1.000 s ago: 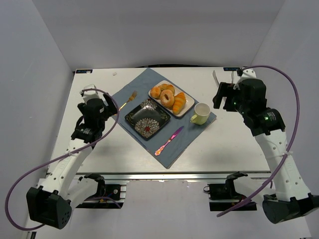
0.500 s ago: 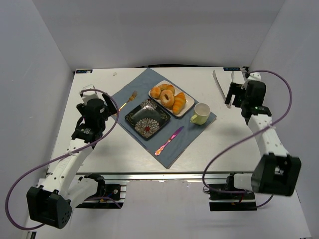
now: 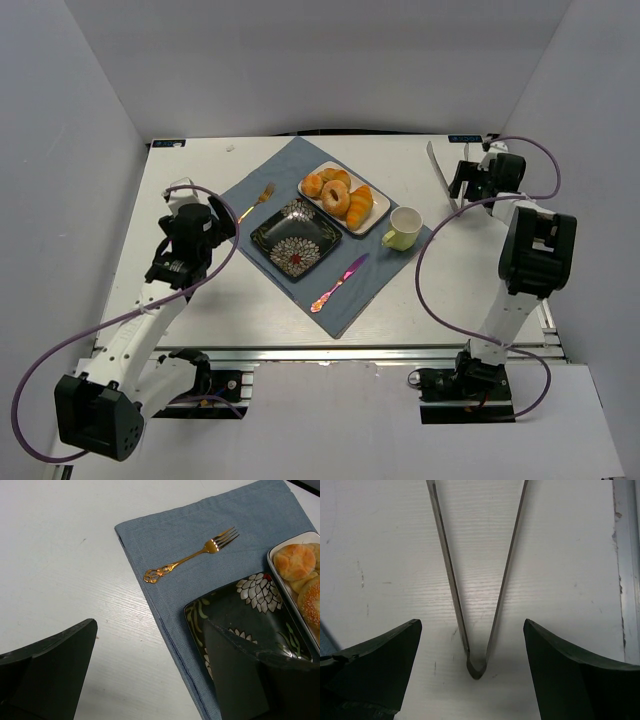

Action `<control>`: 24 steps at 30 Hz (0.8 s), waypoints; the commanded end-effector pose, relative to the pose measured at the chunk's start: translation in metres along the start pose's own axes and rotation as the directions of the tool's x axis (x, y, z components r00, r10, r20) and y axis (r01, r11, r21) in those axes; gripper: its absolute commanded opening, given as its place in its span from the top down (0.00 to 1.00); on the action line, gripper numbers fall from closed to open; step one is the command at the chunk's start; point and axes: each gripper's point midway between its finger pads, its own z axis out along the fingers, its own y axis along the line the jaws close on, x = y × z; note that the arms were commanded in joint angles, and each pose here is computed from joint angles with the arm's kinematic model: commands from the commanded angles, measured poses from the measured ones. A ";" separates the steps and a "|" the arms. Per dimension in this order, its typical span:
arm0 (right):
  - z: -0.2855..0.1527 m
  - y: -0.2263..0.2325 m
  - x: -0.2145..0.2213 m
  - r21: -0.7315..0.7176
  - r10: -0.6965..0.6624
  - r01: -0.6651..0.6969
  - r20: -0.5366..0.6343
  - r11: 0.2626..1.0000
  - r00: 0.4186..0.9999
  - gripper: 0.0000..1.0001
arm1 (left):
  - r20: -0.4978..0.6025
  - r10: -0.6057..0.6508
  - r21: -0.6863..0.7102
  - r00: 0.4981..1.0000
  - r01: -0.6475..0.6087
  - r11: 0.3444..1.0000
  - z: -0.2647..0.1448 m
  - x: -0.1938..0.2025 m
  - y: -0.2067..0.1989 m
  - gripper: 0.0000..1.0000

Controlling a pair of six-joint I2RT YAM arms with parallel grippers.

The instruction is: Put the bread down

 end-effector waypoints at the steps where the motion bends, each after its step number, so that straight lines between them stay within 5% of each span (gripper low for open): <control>1: 0.017 0.002 -0.043 -0.043 -0.080 0.086 0.128 0.995 0.989 0.11 | 0.022 -0.017 0.003 1.000 0.017 1.000 -0.006 -0.003 0.002 0.02; 24: 0.066 -0.016 -0.041 -0.007 -0.078 0.079 0.019 0.997 0.997 0.11 | 0.017 -0.049 -0.015 0.999 0.049 0.999 0.004 -0.002 -0.001 0.02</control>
